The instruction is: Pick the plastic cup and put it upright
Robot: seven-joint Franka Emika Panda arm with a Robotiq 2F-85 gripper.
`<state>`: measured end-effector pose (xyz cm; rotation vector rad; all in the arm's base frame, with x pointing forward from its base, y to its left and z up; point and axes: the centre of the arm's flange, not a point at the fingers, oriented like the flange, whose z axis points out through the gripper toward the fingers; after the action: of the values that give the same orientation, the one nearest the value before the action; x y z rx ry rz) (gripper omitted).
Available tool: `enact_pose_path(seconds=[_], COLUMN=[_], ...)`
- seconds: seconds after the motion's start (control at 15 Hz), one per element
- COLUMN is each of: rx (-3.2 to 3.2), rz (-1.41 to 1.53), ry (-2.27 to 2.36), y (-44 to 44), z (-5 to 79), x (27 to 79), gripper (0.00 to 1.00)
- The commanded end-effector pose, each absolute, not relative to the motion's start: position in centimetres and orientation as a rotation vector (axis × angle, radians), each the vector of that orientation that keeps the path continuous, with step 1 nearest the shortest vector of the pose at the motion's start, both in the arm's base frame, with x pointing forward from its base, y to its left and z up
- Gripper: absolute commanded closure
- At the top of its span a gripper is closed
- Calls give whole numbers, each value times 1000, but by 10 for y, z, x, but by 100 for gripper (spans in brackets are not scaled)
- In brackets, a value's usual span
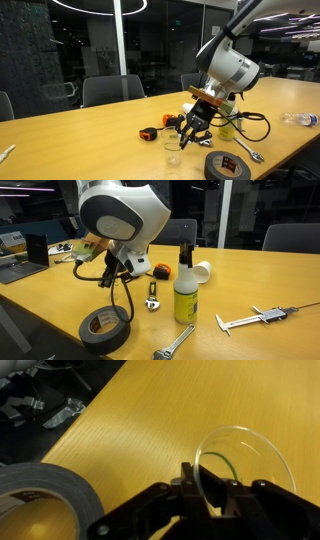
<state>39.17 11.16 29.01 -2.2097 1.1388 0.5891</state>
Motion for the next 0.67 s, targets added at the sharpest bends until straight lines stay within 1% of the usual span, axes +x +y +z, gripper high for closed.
enact_pose_path(seconds=[0.0,0.07,0.27,0.47,0.6], rx=[-2211,-2210,-2206,-2205,-2213], rz=[625,630,650,661,669], ry=[1113,1111,1109,1110,1108], y=[111,111,112,113,114], z=[293,292,290,289,289], x=[401,401,402,403,404], gripper=[65,64,43,19,5])
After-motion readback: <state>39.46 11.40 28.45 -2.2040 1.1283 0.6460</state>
